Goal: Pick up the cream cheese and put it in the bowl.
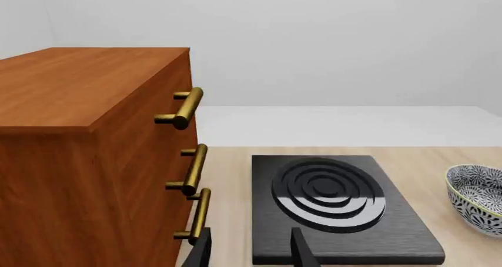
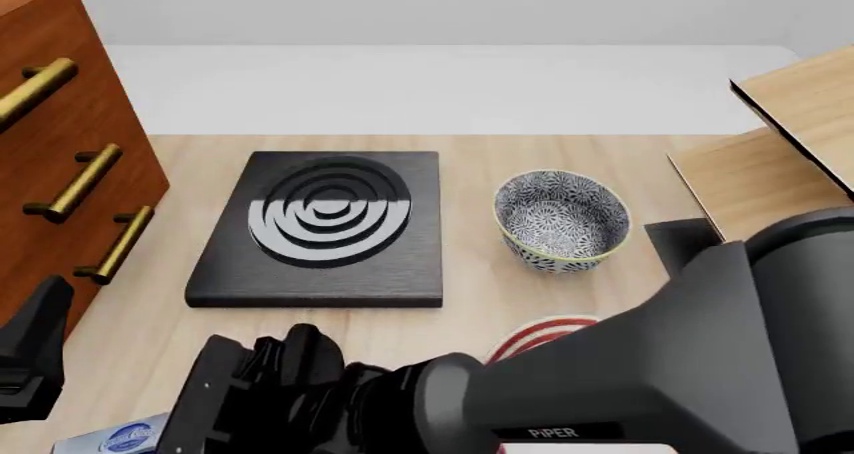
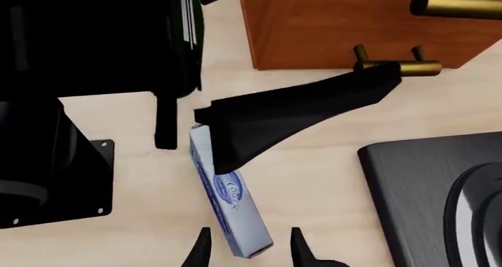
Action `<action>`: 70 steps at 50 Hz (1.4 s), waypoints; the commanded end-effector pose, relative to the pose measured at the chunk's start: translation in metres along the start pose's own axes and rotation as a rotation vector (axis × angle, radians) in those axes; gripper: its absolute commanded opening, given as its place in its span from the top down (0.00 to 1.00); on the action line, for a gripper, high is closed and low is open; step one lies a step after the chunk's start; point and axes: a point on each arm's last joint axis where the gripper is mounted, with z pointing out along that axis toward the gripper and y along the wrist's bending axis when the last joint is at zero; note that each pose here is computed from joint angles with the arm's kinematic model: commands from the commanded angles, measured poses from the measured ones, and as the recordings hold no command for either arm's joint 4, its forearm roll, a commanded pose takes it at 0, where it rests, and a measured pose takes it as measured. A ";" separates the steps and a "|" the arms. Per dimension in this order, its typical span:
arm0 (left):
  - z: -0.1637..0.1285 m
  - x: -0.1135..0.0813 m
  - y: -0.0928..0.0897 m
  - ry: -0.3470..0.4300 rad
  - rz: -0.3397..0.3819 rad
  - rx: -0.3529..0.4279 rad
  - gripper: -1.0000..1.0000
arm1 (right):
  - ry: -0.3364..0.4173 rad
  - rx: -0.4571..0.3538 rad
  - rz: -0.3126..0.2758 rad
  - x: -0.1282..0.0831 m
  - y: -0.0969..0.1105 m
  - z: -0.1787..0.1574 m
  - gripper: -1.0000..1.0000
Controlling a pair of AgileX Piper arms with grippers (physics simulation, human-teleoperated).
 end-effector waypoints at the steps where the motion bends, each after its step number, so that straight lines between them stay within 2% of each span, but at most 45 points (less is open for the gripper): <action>1: 0.000 0.000 0.000 0.000 0.000 0.000 0.00 | 0.008 -0.004 0.001 0.002 0.002 0.003 0.00; 13: 0.000 0.000 0.000 0.000 0.000 0.000 0.00 | 0.019 -0.007 0.024 0.006 0.003 0.010 0.00; 14: 0.000 0.000 0.000 0.000 0.000 0.000 0.00 | 0.019 -0.006 0.024 0.007 0.003 0.010 1.00; 38: 0.000 0.000 0.000 0.000 0.000 0.000 0.00 | 0.006 -0.007 0.012 0.001 0.003 -0.001 1.00; 53: 0.000 0.000 0.000 0.000 0.000 0.000 0.00 | -0.028 -0.013 0.005 -0.010 0.007 -0.038 1.00; 70: 0.000 0.000 0.000 0.000 0.000 0.000 0.00 | -0.018 -0.002 0.016 0.001 0.003 -0.075 1.00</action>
